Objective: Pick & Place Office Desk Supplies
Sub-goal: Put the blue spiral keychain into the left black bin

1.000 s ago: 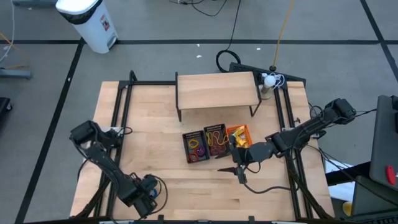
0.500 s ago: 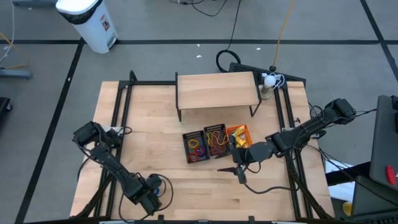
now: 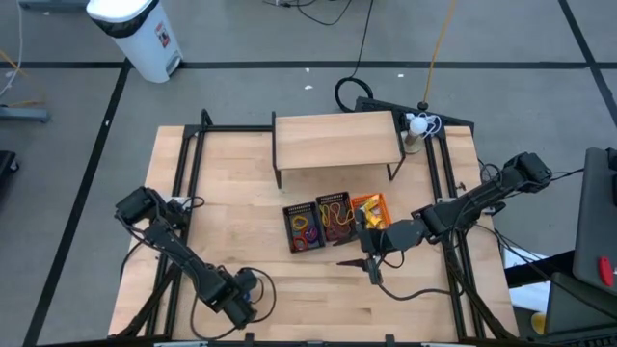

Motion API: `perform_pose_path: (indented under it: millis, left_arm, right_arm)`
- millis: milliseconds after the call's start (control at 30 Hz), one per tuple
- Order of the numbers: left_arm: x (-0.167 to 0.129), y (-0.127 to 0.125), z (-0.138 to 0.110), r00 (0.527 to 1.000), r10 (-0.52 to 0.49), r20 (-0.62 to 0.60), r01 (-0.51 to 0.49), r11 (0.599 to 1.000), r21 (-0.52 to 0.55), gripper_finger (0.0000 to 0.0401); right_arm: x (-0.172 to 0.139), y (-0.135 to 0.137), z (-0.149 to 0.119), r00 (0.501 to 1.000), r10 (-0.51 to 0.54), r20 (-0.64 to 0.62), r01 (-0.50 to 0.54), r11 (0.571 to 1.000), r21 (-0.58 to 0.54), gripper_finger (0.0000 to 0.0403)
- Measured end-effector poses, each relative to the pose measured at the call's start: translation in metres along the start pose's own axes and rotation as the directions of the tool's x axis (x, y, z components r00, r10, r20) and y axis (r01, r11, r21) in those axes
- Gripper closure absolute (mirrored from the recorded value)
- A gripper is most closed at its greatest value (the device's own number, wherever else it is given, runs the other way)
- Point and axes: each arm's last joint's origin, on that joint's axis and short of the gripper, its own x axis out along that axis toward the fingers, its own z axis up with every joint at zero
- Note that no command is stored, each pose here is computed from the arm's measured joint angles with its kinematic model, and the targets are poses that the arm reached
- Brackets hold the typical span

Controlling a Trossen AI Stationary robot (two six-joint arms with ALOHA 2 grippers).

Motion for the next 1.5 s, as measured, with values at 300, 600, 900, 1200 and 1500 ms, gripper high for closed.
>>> perform_pose_path:
  millis: [300, 600, 900, 1200, 1500]
  left_arm:
    - [-0.001, 0.002, 0.003, 0.995, 0.004, -0.097, -0.006, 1.0, -0.021, 0.0107]
    - [-0.001, 0.008, 0.003, 0.994, 0.065, -0.085, -0.07, 0.996, -0.049, 0.0107]
    - [-0.007, 0.011, 0.009, 0.995, 0.06, -0.078, -0.062, 0.998, -0.019, 0.0107]
    - [-0.05, 0.02, 0.009, 0.99, -0.043, 0.136, 0.045, 0.999, -0.01, 0.0107]
    - [-0.061, 0.015, -0.006, 0.964, -0.129, 0.232, 0.116, 0.991, 0.071, 0.0107]
  right_arm:
    - [0.0, 0.0, 0.0, 1.0, 0.0, 0.0, 0.0, 1.0, 0.0, 0.0192]
    - [0.0, 0.0, 0.0, 1.0, 0.0, 0.0, 0.0, 1.0, 0.0, 0.0192]
    - [0.0, 0.0, 0.0, 1.0, 0.0, 0.0, 0.0, 1.0, 0.0, 0.0192]
    - [0.0, 0.0, 0.0, 1.0, 0.003, -0.004, -0.003, 1.0, -0.001, 0.0192]
    - [0.0, 0.0, -0.002, 1.0, 0.001, -0.019, -0.001, 1.0, -0.004, 0.0192]
